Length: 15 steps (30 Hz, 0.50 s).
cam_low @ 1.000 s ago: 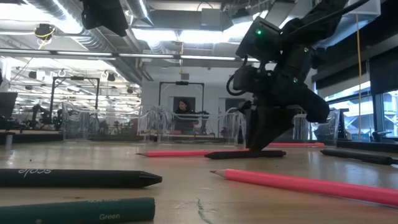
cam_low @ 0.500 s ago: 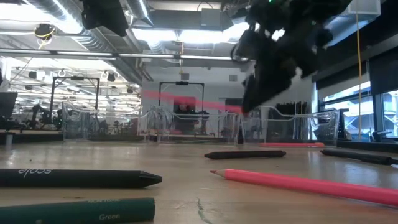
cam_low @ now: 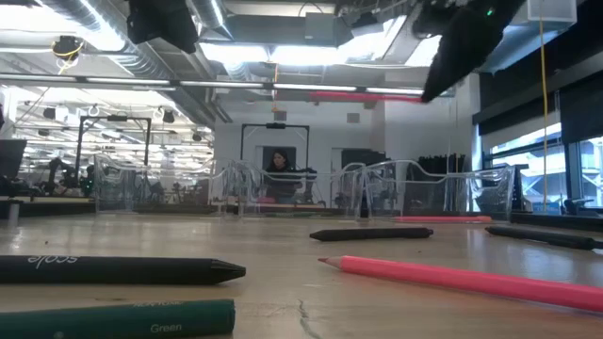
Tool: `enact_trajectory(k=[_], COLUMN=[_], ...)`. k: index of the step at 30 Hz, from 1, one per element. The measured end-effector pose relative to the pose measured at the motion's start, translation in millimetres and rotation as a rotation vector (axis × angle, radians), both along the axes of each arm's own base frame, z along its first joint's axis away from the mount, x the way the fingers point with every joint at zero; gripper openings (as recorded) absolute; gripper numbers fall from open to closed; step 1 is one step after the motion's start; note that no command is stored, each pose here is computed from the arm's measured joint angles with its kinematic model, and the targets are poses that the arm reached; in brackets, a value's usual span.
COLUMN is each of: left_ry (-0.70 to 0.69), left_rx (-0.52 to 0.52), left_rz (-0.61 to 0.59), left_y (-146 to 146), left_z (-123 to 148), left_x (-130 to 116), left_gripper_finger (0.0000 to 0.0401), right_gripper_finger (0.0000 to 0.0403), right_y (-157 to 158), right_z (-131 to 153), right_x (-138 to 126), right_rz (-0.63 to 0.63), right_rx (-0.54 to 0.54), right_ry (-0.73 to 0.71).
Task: Sort crayons/erasers/pens/pencils in bins
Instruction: Put the pink pencil into the right transparent bin
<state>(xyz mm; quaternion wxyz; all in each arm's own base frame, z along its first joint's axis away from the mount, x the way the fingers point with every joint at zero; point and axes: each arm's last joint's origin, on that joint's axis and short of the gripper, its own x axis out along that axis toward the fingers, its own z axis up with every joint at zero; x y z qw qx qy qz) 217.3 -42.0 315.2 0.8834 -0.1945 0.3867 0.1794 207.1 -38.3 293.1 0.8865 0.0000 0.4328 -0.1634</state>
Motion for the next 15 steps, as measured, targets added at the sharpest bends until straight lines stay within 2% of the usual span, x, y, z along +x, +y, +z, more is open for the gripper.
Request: enact_trajectory(k=[5, 8, 15], left_ry=[-0.004, -0.005, -0.008], left_rx=[0.015, 0.016, 0.033], left_rz=[0.011, 0.012, 0.024], left_y=[0.5, 0.5, 1.1], left_z=[0.1, 0.2, 0.3], left_x=[0.2, 0.2, 0.2], left_gripper_finger=[0.0082, 0.0082, 0.0082], right_gripper_finger=[0.0025, 0.0025, 0.0025], right_y=[-15.2, -22.8, -40.2], right_z=[38.0, 48.3, 23.6], right_x=[-29.6, -43.9, -57.9], right_rz=[-0.157, -0.205, -0.295], right_rx=[-0.076, -0.090, -0.049], right_ry=[0.131, 0.229, 0.389])
